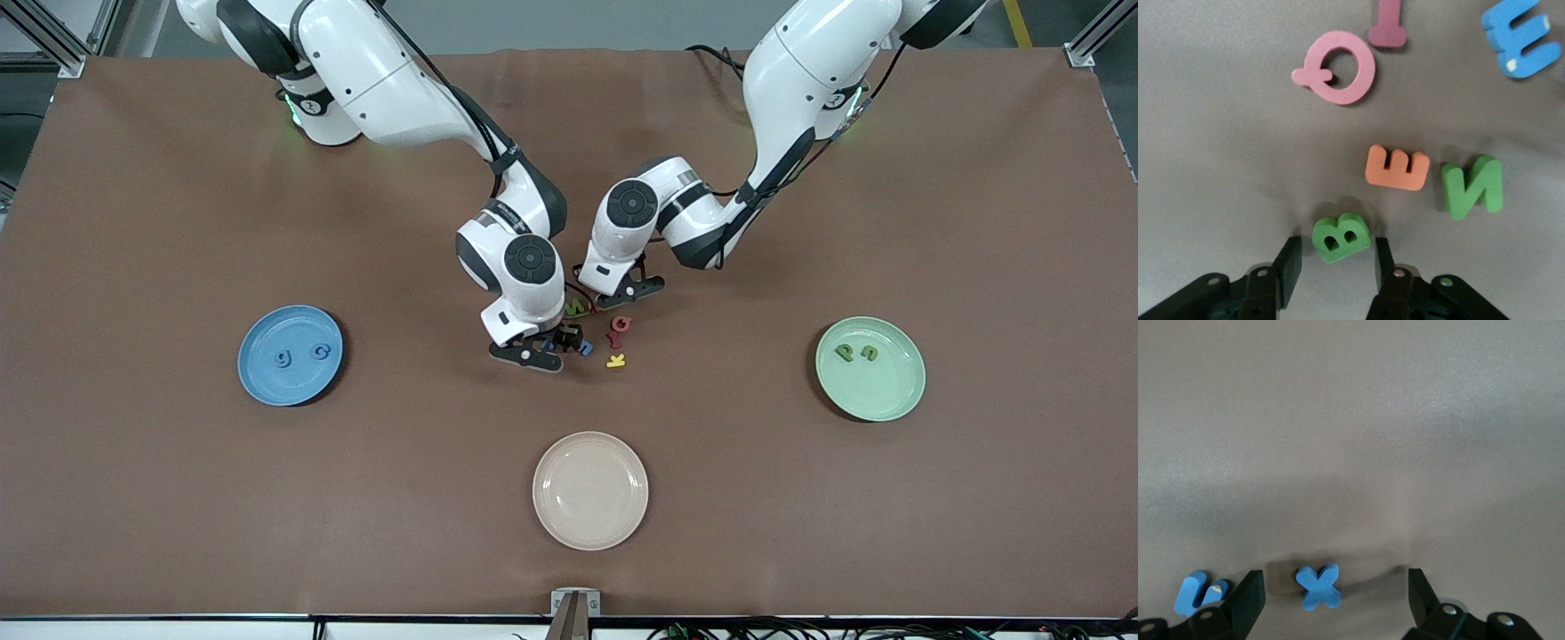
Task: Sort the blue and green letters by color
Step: 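Grasp green B with the left gripper while the right gripper grasps blue X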
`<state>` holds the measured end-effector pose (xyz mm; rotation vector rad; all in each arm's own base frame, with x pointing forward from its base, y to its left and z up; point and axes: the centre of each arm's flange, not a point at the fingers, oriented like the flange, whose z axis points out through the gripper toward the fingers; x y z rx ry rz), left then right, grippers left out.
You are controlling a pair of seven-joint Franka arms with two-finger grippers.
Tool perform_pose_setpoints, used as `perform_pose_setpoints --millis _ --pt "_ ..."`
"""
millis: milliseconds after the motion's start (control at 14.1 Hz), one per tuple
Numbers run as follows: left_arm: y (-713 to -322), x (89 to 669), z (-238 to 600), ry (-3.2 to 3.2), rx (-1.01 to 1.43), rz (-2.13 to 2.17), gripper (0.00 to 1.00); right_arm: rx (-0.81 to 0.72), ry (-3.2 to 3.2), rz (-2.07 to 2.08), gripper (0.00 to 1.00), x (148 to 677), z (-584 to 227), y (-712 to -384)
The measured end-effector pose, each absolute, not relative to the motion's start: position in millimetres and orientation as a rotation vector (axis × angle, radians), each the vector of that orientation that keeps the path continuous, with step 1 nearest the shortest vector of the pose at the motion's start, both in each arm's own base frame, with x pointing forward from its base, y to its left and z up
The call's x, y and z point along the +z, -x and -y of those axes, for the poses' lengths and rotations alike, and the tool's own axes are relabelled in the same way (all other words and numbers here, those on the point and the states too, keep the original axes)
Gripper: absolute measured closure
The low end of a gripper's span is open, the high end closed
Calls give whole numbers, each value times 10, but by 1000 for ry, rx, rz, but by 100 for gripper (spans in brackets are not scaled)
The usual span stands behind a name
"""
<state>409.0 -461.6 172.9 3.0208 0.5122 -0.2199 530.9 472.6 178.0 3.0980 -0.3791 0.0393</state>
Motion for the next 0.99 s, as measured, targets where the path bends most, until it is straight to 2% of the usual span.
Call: perform_pose_setpoints --millis 355,638,780,922,993 --pt "-4154 1722 4607 -3020 -206 -514 45 37 -3091 369 8 1774 -4732 -5294" --pt "-4235 1720 4578 -3020 -188 -523 47 36 -3091 351 16 1772 -4787 -5241" --pt "-4236 1721 4578 -3022 -187 -522 52 36 -3091 349 22 1771 -4797 -5231" --pt "-4240 1733 4580 -3024 -186 -520 62 35 -3090 352 26 1770 -4796 -5231" --pt "-4241 1732 4580 -3024 -185 -520 63 36 -3090 355 30 1773 -4797 -5232"
